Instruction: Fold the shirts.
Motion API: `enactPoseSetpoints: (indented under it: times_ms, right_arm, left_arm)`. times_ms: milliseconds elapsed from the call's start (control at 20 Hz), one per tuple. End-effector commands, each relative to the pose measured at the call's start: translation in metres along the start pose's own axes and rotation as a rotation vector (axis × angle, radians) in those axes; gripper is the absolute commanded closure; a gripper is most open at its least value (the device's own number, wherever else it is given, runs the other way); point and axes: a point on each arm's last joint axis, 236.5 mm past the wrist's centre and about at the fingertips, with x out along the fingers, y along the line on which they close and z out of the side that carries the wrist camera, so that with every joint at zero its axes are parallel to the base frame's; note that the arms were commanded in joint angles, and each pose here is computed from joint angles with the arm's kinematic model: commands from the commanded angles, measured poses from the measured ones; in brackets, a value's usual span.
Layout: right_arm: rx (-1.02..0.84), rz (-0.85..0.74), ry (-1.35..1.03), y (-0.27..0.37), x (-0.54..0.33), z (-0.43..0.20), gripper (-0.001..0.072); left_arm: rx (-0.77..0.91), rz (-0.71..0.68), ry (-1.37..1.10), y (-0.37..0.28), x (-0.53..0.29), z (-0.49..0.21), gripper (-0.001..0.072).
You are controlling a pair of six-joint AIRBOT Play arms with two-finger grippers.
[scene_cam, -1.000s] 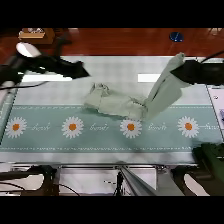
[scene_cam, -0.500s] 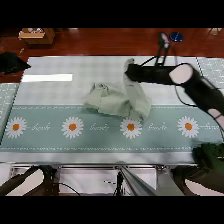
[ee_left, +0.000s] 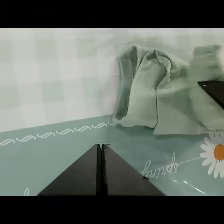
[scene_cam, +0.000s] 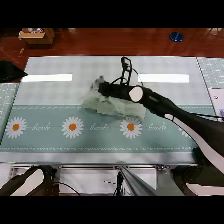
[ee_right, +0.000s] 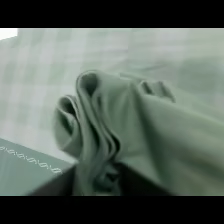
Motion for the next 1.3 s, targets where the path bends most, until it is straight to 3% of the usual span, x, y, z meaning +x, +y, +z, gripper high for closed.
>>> enactPoseSetpoints:
  times_ms: [0,150,250,400,450,500,550,650,750,900,1250]
  right_arm:
    - [-0.024,0.018,-0.008,0.011,0.005,-0.007,0.0162]
    - [-0.187,0.014,-0.056,0.013,-0.043,0.038,0.0176]
    - [-0.283,-0.1,-0.045,-0.025,-0.101,0.075,0.0192]
    - [-0.239,-0.57,0.169,-0.17,-0.236,0.078,0.022]
    - [-0.212,-0.762,0.292,-0.218,-0.292,0.061,0.0336]
    - [-0.162,-0.91,0.413,-0.256,-0.342,0.038,0.0343]
    - [-0.08,-0.945,0.478,-0.276,-0.367,0.013,0.0336]
    - [0.167,-0.776,0.47,-0.284,-0.353,-0.035,0.0171]
    - [0.409,-0.485,0.298,-0.269,-0.296,-0.044,0.0134]
    - [0.565,-0.274,0.054,-0.257,-0.237,-0.027,0.0127]
    - [0.598,-0.09,0.084,-0.215,-0.112,-0.049,0.0132]
  left_arm:
    - [-0.015,-0.006,0.023,0.002,0.006,-0.009,0.069]
    - [-0.025,-0.012,0.047,0.005,0.013,-0.017,0.069]
    - [-0.026,-0.01,0.043,0.005,0.013,-0.016,0.0689]
    - [-0.026,-0.008,0.037,0.006,0.013,-0.015,0.0689]
    - [-0.026,-0.008,0.038,0.006,0.013,-0.015,0.0689]
    - [-0.026,-0.008,0.037,0.006,0.013,-0.015,0.0689]
    - [-0.026,-0.008,0.037,0.006,0.013,-0.015,0.0689]
    - [-0.026,-0.008,0.037,0.006,0.013,-0.015,0.0689]
    - [-0.026,-0.008,0.037,0.006,0.013,-0.015,0.0689]
    - [-0.026,-0.008,0.037,0.006,0.013,-0.015,0.0689]
    - [-0.026,-0.006,0.033,0.006,0.013,-0.014,0.0689]
